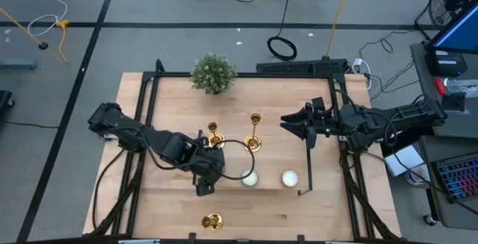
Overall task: Pick & Place candle stick holders
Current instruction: Put the red scented candle on the shelf aligned with the blue scented candle
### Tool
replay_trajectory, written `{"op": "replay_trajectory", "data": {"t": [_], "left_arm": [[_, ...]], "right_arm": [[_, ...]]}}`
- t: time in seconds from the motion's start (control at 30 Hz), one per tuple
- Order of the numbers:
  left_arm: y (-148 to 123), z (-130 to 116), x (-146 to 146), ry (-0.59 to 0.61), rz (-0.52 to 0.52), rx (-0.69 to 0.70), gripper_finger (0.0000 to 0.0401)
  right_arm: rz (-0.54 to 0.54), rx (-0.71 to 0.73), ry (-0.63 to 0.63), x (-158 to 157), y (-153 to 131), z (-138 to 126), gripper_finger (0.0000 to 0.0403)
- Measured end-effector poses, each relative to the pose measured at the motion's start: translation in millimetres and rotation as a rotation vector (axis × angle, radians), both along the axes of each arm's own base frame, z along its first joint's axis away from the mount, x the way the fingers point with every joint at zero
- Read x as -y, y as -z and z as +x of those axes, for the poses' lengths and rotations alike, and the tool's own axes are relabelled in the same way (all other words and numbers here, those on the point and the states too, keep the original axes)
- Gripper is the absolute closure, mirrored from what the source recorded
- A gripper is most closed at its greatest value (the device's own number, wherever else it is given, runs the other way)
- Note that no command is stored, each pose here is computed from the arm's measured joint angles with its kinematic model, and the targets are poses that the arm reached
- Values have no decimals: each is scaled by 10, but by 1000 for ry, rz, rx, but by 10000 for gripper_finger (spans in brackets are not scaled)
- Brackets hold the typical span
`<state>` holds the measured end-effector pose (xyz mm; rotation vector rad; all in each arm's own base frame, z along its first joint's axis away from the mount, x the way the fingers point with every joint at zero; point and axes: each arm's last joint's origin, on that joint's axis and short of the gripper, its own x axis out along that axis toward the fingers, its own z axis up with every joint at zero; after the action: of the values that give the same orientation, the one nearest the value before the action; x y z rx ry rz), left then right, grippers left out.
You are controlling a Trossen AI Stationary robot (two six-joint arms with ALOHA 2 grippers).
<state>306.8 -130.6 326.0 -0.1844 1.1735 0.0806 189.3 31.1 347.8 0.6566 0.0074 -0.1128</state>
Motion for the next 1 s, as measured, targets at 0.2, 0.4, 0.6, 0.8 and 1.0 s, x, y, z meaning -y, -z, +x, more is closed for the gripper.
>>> {"op": "replay_trajectory", "data": {"t": [0.2, 0.4, 0.6, 0.8, 1.0], "left_arm": [[-104, -7, 42, -7, 15, 44, 177], [-254, 13, 12, -91, 64, 130, 205], [-197, -18, 36, -153, 76, 115, 326], [-184, -83, 56, -283, 193, 159, 396], [-153, -49, 37, -342, 201, 168, 398]], "right_arm": [[0, 0, 0, 0, 0, 0, 232], [0, 0, 0, 0, 0, 0, 232], [18, 0, -1, 0, 2, 0, 232], [24, -12, -2, -4, 14, -1, 232], [24, -12, -2, -4, 14, -1, 232]]}}
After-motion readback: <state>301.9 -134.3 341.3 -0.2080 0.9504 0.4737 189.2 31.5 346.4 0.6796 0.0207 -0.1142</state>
